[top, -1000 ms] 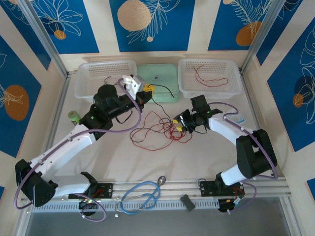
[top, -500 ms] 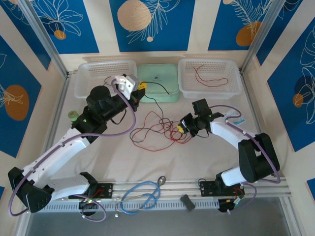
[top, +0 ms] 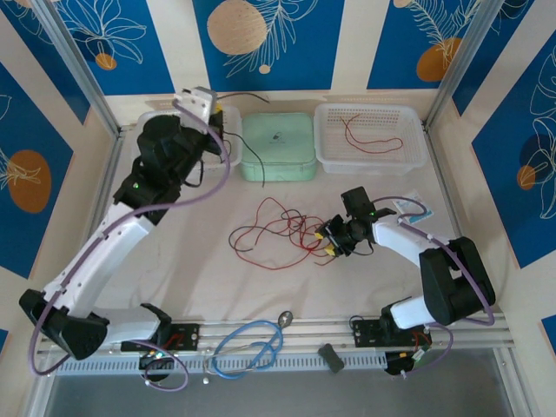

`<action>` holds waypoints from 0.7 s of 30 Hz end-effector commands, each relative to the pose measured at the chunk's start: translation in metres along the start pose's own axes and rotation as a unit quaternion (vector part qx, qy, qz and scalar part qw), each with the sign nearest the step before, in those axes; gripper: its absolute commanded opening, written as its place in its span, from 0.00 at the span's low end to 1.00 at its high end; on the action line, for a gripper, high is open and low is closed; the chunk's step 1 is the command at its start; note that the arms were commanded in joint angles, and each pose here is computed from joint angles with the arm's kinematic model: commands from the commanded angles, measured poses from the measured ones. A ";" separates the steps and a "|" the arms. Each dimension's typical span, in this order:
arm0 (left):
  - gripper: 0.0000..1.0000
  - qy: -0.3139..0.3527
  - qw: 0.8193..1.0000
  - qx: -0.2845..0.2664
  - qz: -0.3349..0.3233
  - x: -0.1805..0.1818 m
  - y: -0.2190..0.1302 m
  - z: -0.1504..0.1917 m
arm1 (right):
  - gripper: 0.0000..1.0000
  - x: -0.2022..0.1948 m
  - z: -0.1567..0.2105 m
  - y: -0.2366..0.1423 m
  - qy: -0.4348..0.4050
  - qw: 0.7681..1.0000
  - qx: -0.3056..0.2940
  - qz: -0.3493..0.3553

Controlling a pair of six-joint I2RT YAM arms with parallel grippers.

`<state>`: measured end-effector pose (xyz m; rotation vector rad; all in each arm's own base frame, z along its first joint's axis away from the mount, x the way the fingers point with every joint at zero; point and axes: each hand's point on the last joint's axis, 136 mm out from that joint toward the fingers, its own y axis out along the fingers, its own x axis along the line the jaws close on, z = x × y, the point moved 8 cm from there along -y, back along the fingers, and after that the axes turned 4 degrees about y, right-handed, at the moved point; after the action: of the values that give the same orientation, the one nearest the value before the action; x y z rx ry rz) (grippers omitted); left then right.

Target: Untangle the cables

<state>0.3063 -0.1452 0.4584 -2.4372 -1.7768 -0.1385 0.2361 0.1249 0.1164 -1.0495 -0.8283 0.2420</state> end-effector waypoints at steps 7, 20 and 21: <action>0.00 -0.115 0.985 0.088 -0.093 0.081 0.038 0.025 | 0.83 -0.001 0.016 -0.040 -0.121 0.992 -0.036 -0.004; 0.00 -0.147 0.976 0.093 -0.134 0.156 0.103 0.080 | 1.00 -0.013 0.042 -0.081 -0.215 0.974 -0.065 -0.035; 0.00 -0.146 0.975 0.093 -0.137 0.158 0.107 0.085 | 1.00 -0.014 0.043 -0.081 -0.216 0.974 -0.063 -0.035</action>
<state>0.4470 -0.0184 0.3789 -2.0818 -2.0897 0.4365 0.1889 0.1076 0.1896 -1.0963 -1.2806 0.3160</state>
